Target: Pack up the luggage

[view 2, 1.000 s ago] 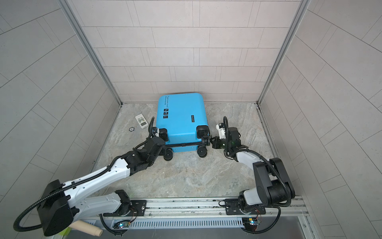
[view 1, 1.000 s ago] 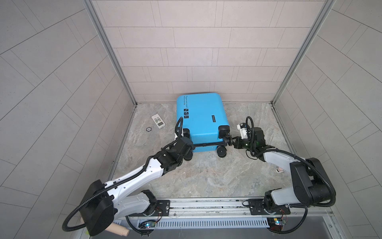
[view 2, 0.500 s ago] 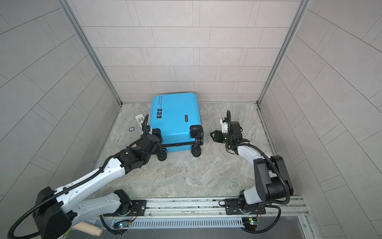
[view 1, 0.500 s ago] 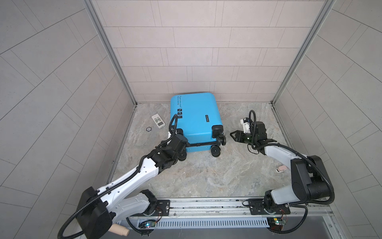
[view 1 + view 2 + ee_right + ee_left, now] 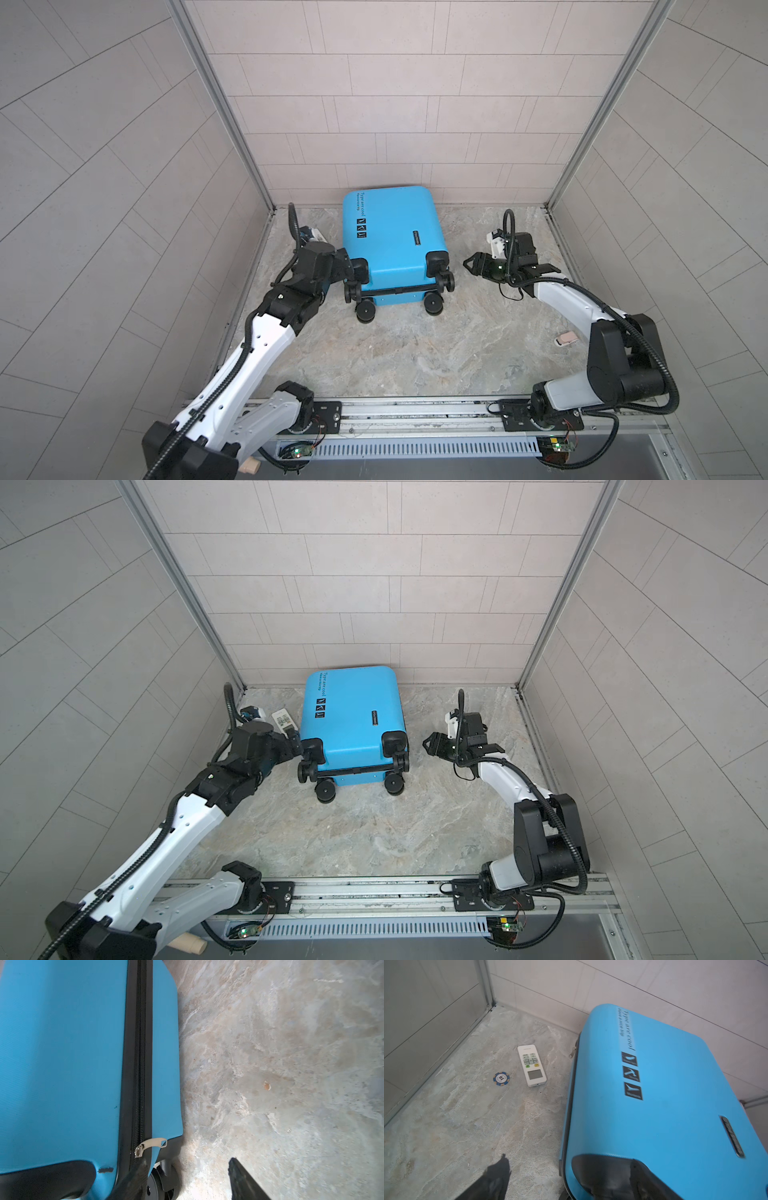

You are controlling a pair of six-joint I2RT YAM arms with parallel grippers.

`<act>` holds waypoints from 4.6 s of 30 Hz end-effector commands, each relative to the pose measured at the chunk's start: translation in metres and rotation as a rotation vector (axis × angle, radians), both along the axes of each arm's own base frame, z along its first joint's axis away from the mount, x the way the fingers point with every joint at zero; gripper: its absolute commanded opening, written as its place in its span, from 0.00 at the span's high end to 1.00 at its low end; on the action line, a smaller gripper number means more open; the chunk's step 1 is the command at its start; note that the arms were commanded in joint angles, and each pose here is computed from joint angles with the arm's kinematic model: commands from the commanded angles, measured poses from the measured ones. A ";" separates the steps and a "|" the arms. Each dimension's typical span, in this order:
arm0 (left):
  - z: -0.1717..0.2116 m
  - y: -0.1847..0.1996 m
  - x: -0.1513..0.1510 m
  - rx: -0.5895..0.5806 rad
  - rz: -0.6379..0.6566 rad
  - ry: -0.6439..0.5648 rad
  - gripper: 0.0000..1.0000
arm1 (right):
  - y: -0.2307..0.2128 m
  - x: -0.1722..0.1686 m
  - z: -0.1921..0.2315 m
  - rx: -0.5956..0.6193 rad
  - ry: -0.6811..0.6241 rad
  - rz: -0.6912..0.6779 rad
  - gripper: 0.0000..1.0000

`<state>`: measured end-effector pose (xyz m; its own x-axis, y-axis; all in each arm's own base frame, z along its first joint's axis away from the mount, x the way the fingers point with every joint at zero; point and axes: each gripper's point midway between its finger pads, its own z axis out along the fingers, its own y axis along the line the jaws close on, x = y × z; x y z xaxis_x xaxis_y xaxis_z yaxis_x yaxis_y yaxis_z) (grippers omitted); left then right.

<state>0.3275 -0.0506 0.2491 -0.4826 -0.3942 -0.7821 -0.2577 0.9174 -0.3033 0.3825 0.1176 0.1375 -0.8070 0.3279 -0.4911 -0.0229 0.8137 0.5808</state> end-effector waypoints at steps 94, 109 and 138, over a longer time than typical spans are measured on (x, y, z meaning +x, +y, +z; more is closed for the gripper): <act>-0.043 -0.189 -0.134 0.335 -0.892 -0.103 0.03 | 0.062 -0.137 0.000 -0.250 -0.077 0.272 0.11; -0.063 -0.203 -0.097 0.389 -0.833 -0.124 0.01 | 0.068 -0.139 -0.008 -0.203 -0.084 0.277 0.17; -0.063 -0.222 -0.066 0.315 -0.793 -0.101 1.00 | 0.106 -0.119 -0.018 -0.077 -0.484 0.355 0.28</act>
<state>0.2469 -0.2713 0.1498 -0.4773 0.3750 -0.7947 0.5706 0.8200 0.0443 0.2523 0.2182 0.1014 -0.6269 -0.0088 -0.7790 -0.5092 0.7614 0.4012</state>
